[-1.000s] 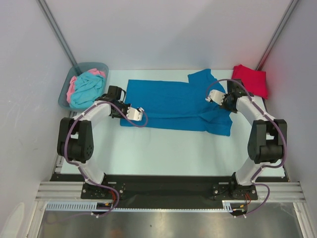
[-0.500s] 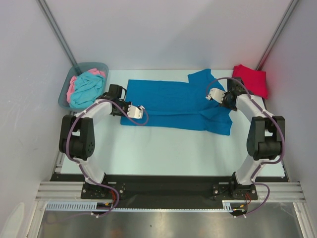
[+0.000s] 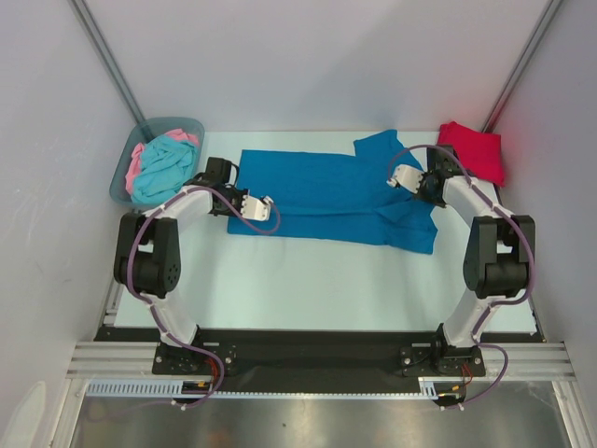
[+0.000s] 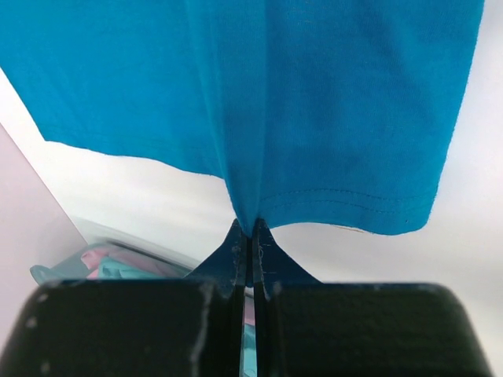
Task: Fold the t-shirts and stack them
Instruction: Fold the tshirt
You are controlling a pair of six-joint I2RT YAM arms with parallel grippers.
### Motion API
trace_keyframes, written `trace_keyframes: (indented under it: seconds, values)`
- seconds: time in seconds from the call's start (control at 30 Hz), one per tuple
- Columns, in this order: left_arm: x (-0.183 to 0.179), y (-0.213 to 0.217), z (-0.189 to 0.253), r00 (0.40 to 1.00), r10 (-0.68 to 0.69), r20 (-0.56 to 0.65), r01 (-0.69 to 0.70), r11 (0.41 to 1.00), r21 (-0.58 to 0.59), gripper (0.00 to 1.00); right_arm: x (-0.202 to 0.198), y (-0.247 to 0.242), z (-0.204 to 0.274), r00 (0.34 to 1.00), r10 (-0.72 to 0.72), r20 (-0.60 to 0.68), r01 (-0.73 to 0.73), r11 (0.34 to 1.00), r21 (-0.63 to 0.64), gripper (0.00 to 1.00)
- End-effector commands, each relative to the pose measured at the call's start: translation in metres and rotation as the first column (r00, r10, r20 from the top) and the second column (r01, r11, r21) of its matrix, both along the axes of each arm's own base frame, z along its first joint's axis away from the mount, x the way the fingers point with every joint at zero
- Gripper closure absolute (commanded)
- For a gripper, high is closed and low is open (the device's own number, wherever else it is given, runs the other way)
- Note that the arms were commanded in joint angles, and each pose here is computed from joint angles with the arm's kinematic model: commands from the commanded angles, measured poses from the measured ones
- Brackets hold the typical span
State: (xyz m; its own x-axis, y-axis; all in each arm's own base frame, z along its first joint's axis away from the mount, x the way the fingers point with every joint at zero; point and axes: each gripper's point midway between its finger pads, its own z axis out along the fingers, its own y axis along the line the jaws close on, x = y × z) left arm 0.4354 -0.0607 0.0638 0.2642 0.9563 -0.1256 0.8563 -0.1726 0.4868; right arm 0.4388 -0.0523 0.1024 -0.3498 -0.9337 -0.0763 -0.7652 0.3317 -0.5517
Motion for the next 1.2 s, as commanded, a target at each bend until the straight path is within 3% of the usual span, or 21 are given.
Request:
trace_keyframes:
  seconds: [0.0, 1.17]
  values:
    - [0.016, 0.007, 0.016, 0.998, 0.025, 0.053, -0.025, 1.0, 0.002, 1.0, 0.019, -0.004, 0.02, 0.997, -0.009, 0.072, 0.01, 1.0, -0.021, 1.0]
    - [0.036, 0.008, 0.014, 0.996, 0.027, 0.082, -0.028, 1.0, 0.014, 1.0, 0.04, 0.001, 0.014, 0.996, -0.002, 0.091, 0.006, 0.999, -0.038, 1.0]
